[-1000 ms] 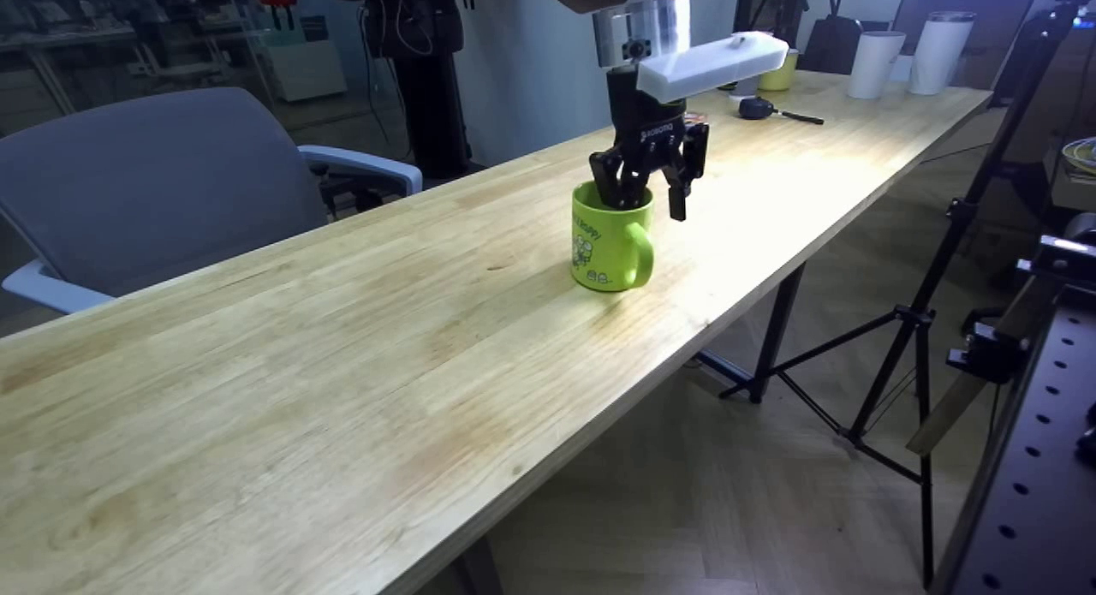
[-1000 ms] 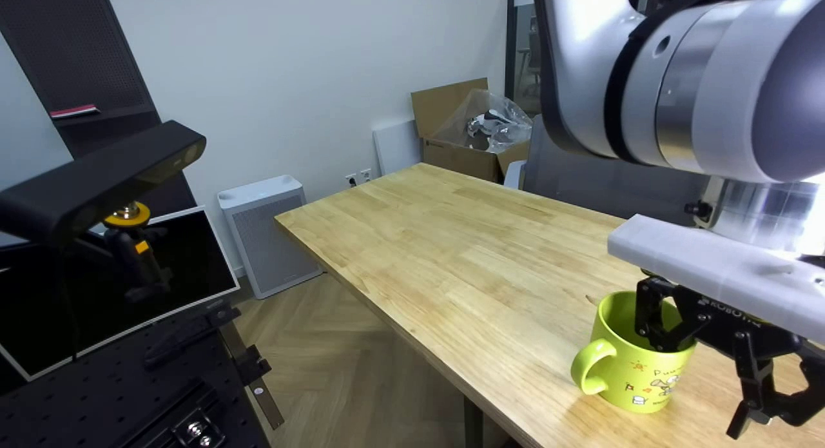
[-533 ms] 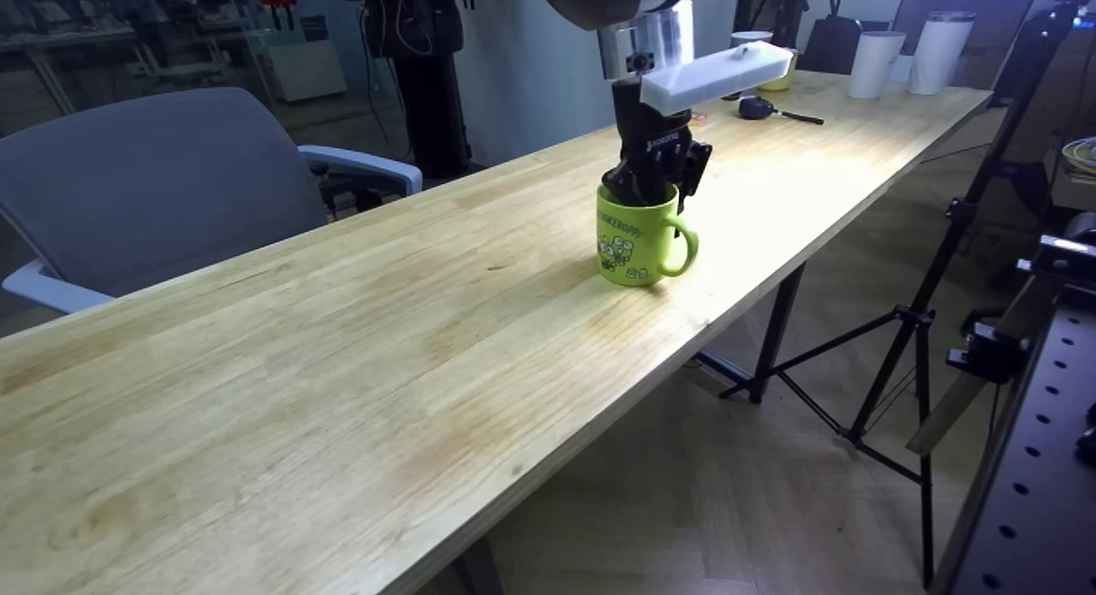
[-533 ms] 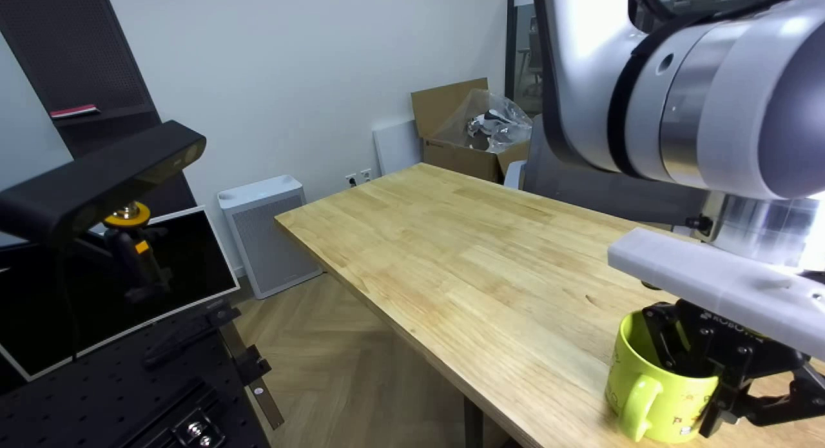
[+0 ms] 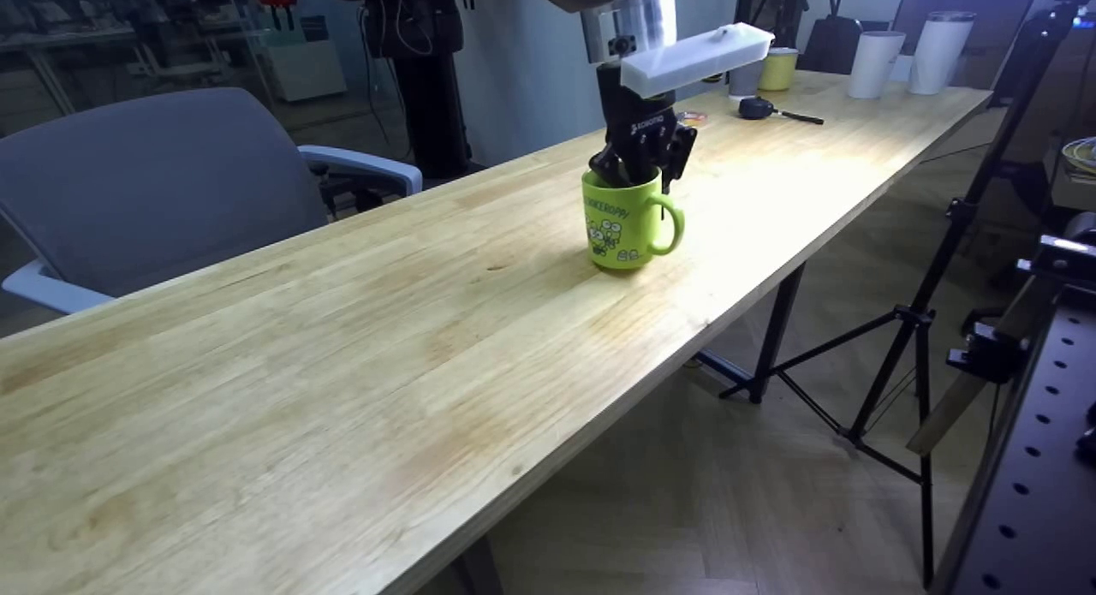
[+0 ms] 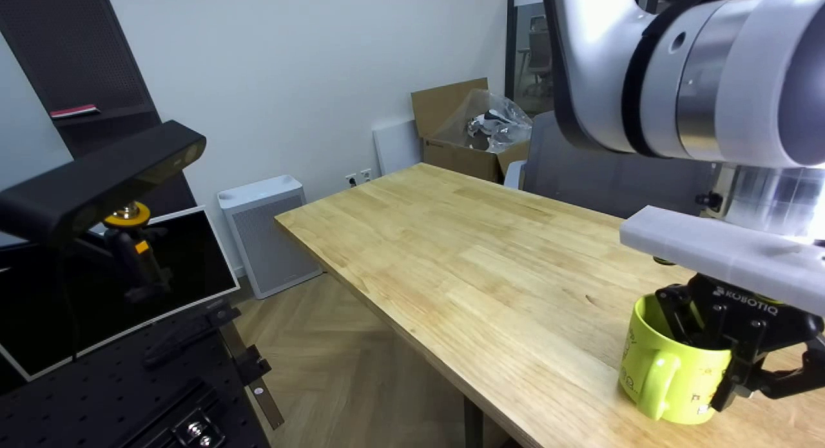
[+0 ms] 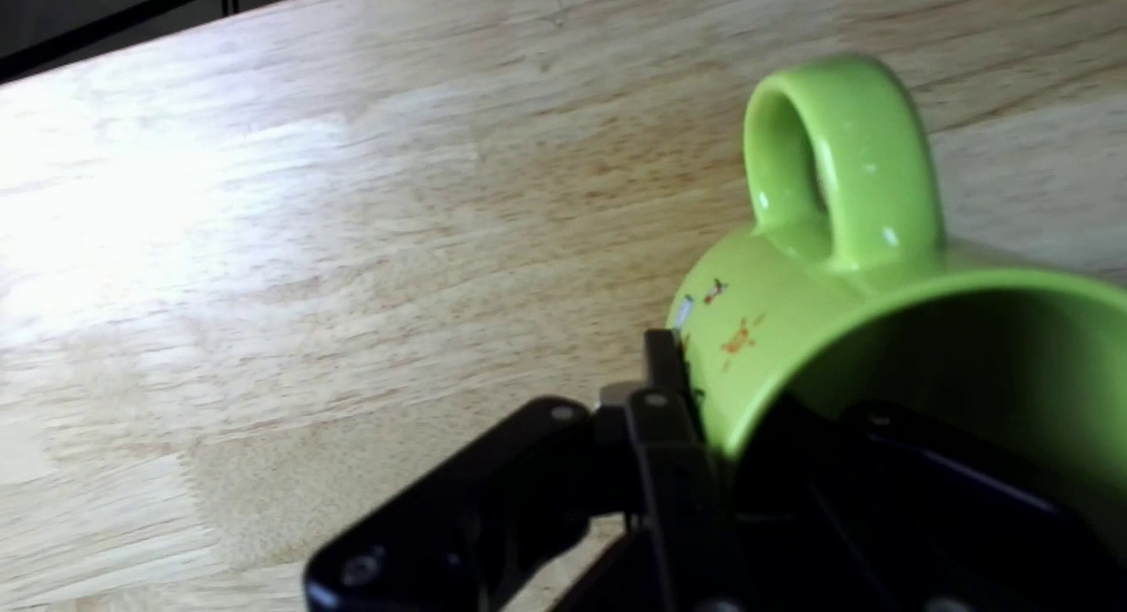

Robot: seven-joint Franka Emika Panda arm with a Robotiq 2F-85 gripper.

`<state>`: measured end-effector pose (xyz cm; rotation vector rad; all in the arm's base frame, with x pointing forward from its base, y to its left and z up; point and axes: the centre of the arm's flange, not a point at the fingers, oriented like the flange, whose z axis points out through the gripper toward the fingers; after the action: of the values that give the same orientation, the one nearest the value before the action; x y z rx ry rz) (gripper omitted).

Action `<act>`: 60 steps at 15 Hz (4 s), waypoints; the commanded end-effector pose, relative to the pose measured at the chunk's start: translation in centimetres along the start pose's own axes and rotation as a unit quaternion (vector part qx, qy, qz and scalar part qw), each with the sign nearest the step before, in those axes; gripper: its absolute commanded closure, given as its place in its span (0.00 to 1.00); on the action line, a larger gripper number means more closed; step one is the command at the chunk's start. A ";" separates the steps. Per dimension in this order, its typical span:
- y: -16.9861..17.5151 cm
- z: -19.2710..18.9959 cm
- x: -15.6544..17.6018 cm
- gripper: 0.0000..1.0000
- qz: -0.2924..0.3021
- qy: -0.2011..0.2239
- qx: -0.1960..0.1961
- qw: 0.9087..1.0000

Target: Pick up the cup and slightly move it to the left. Pick up the cup and move it forward. Pick up the cup and move it to the left.

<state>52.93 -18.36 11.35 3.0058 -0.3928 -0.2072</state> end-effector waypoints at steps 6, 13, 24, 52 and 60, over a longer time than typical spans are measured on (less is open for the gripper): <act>-1.0 -2.8 1.7 0.98 0.014 0.012 -0.008 1.000; -4.2 -3.0 1.8 0.98 -0.003 0.021 -0.010 1.000; -10.3 -2.7 1.2 0.98 -0.038 0.023 -0.014 0.999; -9.7 -4.9 3.1 0.00 -0.025 0.039 -0.035 0.998; -9.9 -9.9 3.6 0.00 -0.018 0.049 -0.033 0.998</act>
<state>59.44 -9.43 16.38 2.9694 -0.2708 -0.0937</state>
